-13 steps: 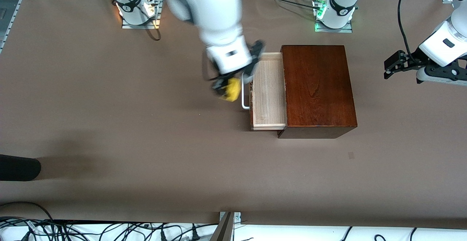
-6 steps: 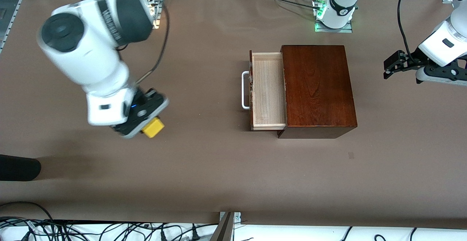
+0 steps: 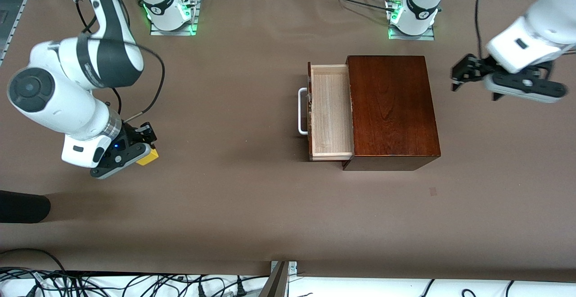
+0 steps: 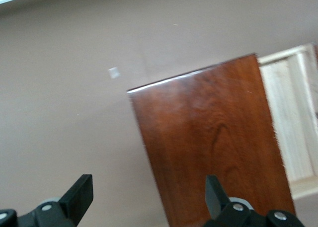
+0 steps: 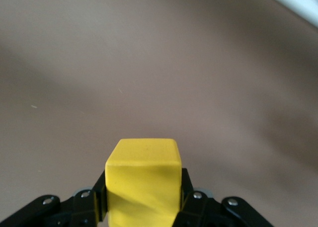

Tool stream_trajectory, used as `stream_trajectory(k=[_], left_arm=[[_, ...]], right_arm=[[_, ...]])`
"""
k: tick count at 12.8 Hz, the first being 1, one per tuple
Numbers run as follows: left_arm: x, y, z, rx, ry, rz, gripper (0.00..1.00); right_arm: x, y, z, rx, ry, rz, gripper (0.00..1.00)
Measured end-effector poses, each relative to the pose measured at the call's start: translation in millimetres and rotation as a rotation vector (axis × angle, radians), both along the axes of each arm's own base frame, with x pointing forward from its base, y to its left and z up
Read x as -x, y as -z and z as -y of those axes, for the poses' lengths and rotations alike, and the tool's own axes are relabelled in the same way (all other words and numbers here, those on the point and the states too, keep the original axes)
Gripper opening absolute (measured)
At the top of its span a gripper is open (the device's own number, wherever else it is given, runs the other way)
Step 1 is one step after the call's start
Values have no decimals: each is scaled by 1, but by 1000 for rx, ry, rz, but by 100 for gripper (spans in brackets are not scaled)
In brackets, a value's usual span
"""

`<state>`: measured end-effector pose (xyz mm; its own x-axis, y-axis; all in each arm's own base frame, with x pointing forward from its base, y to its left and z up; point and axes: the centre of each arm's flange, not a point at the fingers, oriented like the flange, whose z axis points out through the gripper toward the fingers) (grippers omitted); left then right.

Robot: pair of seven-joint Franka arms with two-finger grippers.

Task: Open drawer, take yellow block, close drawer
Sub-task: 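Place the cube with the right gripper while the left gripper reaches the drawer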

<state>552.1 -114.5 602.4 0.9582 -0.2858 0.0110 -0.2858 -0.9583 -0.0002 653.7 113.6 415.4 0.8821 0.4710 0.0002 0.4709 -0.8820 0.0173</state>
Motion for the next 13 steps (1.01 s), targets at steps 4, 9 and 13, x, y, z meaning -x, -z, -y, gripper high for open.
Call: stream_trajectory(k=[4, 9, 13], left_arm=[[28, 30, 123, 95, 211, -113, 100], [28, 110, 229, 256, 647, -183, 100], [30, 163, 314, 355, 874, -61, 100]], right_arm=[[62, 119, 46, 10, 174, -34, 56], [119, 196, 58, 23, 377, -62, 56], [127, 223, 59, 38, 427, -91, 56]])
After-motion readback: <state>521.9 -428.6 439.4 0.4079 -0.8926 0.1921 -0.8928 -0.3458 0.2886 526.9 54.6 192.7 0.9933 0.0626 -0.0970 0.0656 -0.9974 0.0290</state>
